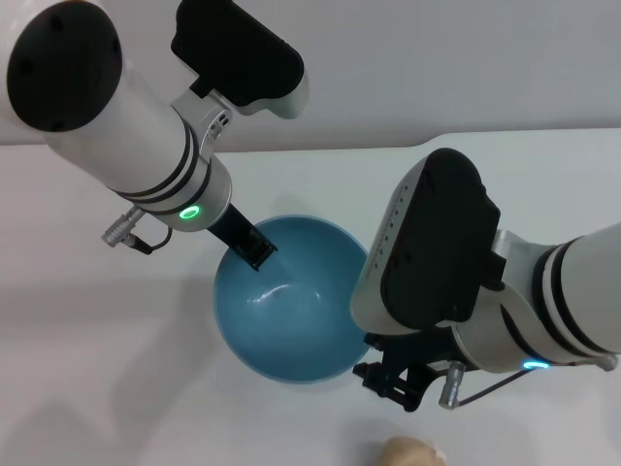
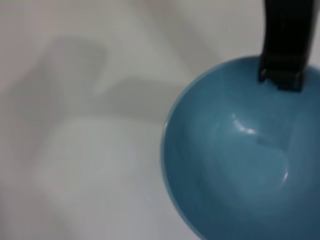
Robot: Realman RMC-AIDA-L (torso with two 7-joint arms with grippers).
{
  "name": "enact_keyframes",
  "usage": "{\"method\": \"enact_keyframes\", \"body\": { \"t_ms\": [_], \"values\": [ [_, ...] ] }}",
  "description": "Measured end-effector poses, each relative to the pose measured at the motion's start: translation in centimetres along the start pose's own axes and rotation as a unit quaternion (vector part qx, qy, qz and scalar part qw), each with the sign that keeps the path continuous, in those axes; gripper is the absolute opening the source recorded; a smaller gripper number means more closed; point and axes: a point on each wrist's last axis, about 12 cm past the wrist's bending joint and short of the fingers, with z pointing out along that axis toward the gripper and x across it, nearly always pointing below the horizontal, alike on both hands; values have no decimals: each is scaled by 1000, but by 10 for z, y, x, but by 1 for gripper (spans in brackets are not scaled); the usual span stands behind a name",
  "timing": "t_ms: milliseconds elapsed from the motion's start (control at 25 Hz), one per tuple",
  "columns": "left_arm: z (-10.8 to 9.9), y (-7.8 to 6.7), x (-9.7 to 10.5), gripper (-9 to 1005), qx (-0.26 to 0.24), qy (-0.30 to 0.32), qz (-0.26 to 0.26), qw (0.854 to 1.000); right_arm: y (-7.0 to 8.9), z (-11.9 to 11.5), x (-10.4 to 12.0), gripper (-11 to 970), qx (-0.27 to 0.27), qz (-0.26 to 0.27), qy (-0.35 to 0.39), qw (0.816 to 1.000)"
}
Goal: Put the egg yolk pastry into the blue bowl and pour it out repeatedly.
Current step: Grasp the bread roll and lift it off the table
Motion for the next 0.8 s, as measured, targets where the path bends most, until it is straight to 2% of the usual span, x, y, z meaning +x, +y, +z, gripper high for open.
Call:
{"method": "enact_keyframes", "body": {
  "t_ms": [200,400,600,800],
  "values": [
    [0,0,0,14,0,-2,0,1000,3,1,3,311,-7,1,12,1000],
    [0,1,0,14,-1,-2,-1,1000,11,0,10,426,-42,7,48,998],
    [0,2,-1,14,-8,-1,1,1000,16,-1,13,426,-62,26,68,995],
    [0,2,-1,14,-12,0,2,1000,15,8,23,426,-69,55,101,991]
  ]
}}
